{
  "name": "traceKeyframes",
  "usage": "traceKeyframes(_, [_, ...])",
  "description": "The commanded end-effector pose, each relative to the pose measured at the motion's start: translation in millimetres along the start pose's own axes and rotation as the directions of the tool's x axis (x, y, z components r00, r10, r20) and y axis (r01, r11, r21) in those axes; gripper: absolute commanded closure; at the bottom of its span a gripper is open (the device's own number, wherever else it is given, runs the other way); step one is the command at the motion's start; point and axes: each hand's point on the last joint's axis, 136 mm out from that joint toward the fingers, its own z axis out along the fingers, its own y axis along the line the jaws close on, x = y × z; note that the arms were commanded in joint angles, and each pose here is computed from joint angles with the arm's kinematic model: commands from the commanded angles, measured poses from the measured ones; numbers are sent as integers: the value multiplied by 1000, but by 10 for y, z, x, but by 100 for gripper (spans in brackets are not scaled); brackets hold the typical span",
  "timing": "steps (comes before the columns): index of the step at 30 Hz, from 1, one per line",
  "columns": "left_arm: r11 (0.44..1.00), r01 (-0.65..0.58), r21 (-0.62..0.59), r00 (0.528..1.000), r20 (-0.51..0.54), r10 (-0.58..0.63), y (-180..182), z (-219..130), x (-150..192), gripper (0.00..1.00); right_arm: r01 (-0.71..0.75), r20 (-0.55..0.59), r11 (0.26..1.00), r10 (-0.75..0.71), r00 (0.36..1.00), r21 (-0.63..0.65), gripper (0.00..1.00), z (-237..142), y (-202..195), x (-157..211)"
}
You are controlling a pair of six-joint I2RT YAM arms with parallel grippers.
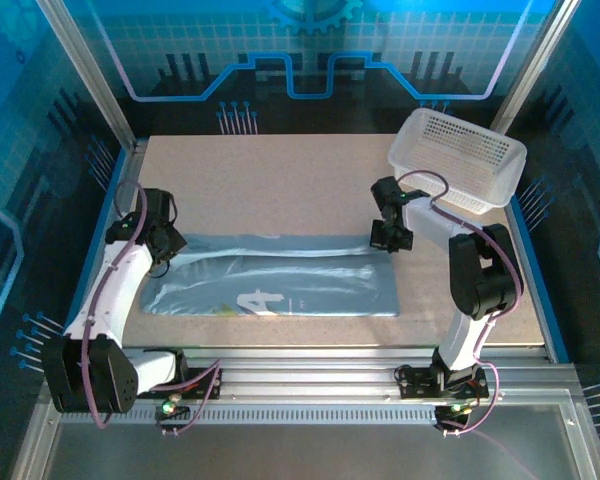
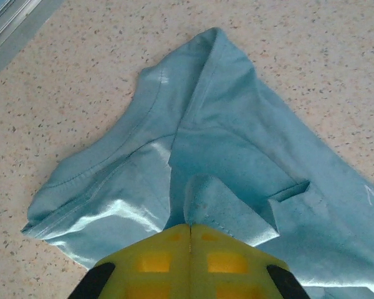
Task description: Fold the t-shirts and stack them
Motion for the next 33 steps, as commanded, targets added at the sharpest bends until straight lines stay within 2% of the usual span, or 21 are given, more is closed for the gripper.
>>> traceKeyframes(1, [998,41,-43,999,26,-40,148,-53,-4,100,12,33,1000,-13,999,1,100,-121,32,13])
traceKeyframes(10, [994,76,-81,995,74,-70,273,-170,-48,100,17,43,999,-20,999,50,100,-250,-28,65])
traceKeyframes(17, [988,97,-122,995,34,-94,390,-65,131,100,14,27,997,-16,999,73,100,-269,-94,247])
traceKeyframes(28, [971,171,-167,983,-43,-180,514,168,468,100,9,-39,993,-5,999,115,100,-50,-172,479])
traceKeyframes(33, [963,191,-188,980,-26,-199,585,163,493,100,12,-36,993,-8,999,115,100,-58,-171,471])
